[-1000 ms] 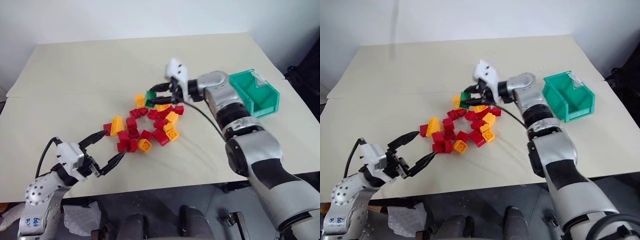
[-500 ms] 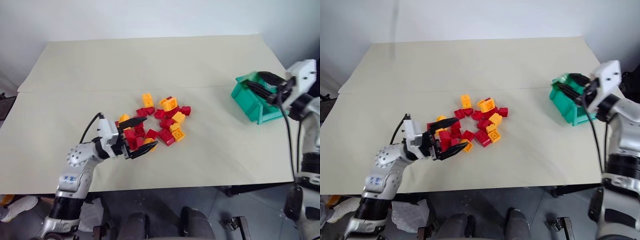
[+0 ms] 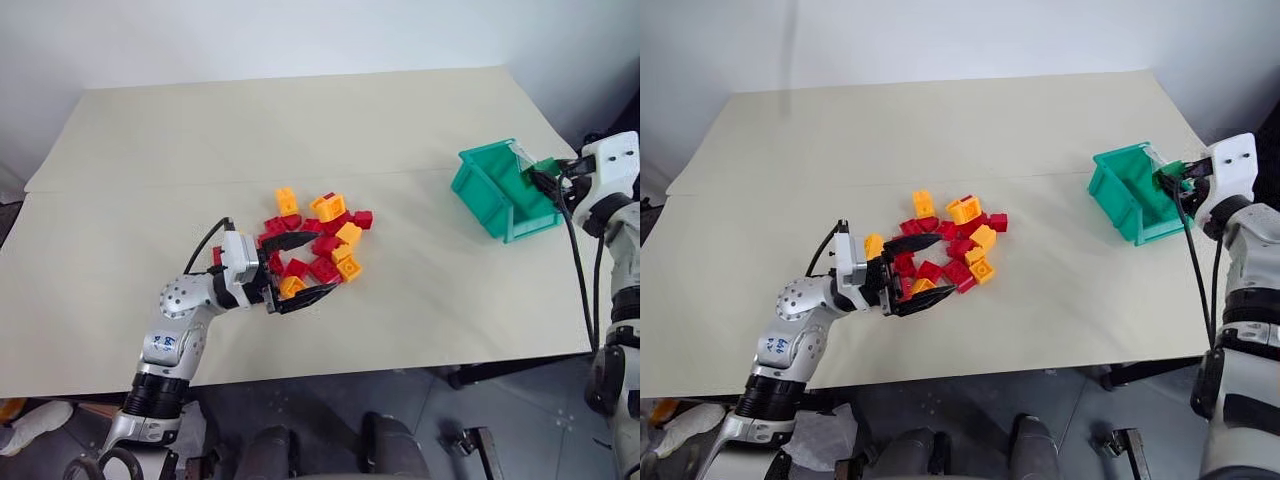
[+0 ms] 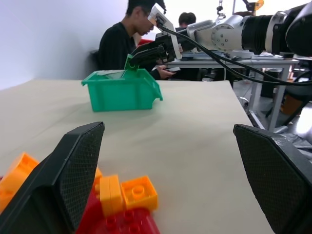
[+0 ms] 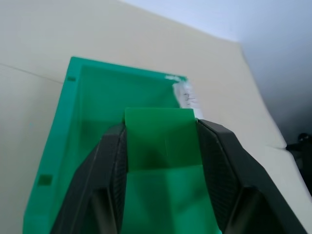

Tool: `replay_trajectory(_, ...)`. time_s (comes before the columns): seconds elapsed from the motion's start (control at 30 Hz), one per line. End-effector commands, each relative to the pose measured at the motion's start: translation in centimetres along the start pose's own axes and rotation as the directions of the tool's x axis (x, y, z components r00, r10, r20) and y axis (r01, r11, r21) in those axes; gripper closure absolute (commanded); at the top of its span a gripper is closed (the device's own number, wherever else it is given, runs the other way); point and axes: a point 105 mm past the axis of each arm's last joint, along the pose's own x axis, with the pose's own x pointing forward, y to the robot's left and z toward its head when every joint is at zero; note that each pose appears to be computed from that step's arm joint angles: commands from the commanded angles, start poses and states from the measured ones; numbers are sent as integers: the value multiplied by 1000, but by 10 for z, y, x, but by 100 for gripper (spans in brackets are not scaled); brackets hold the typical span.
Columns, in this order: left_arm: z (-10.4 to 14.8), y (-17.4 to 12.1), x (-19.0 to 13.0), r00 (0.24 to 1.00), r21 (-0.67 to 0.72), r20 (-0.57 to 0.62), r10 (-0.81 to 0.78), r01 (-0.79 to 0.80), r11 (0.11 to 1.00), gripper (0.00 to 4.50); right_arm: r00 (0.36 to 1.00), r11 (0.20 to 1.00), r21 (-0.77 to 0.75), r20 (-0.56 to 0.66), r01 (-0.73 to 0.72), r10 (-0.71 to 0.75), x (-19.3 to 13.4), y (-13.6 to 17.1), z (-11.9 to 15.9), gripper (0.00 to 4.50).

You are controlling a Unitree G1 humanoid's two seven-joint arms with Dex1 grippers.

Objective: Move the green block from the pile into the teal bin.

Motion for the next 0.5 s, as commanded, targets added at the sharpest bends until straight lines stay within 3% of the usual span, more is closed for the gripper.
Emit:
replay_trajectory(0.03, 11, -1, -4, 1000, 51, 11, 12, -13, 999, 0, 1000, 1000, -2, 16, 10, -10, 1, -6, 5, 199)
replay_trajectory(0.23, 17, 12, -22, 992, 52, 3, 128, -128, 990, 0, 997, 998, -43, 70, 39, -36, -8, -20, 17, 2)
replay_trajectory(0.37, 16, 16, -32, 989, 82, -40, 145, -142, 987, 0, 971, 993, -78, 215, -90, 105, -17, -5, 40, 2)
replay_trajectory(0.5, 12, 25, -54, 968, 111, -116, 221, -208, 972, 0, 826, 894, -148, 342, -424, 448, -47, 48, 60, 2)
